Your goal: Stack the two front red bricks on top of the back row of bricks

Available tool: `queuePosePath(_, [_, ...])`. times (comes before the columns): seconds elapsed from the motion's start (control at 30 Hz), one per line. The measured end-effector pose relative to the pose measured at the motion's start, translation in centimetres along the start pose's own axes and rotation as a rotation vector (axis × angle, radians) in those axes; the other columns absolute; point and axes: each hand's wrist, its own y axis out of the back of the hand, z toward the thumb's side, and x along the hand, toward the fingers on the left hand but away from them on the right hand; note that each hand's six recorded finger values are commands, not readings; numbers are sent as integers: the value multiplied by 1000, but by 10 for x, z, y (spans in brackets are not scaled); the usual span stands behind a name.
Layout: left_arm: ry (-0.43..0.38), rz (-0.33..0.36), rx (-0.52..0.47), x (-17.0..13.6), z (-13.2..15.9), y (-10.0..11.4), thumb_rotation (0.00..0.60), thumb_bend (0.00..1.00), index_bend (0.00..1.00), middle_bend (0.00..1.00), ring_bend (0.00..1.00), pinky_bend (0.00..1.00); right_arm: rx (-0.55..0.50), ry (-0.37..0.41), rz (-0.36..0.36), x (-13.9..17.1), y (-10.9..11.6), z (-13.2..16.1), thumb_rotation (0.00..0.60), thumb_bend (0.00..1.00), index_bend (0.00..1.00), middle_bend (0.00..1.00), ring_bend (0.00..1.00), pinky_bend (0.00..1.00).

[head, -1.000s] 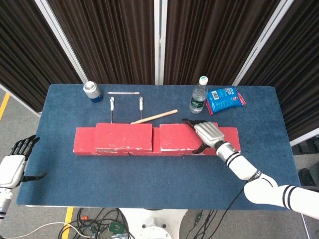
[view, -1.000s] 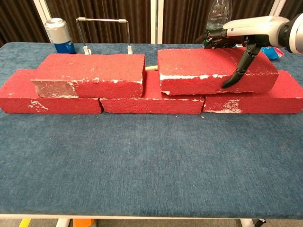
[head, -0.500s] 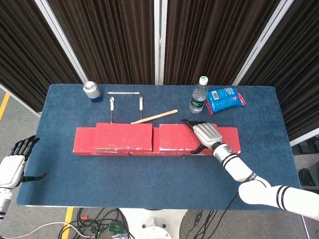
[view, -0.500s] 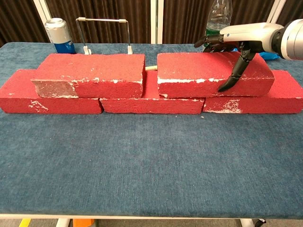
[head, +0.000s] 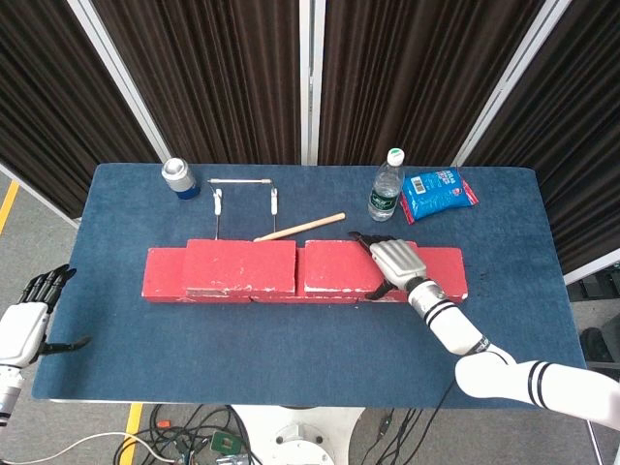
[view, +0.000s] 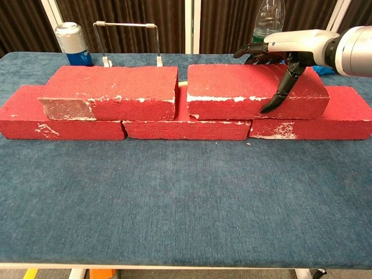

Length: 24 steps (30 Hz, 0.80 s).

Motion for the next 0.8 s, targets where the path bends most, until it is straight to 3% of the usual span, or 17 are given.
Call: queuePosePath(0.8, [13,-21,-24,-1,-6,-5,600,0,6,0,0,0,-1,13,12,-4,0,9,600,44,0,174,134,194])
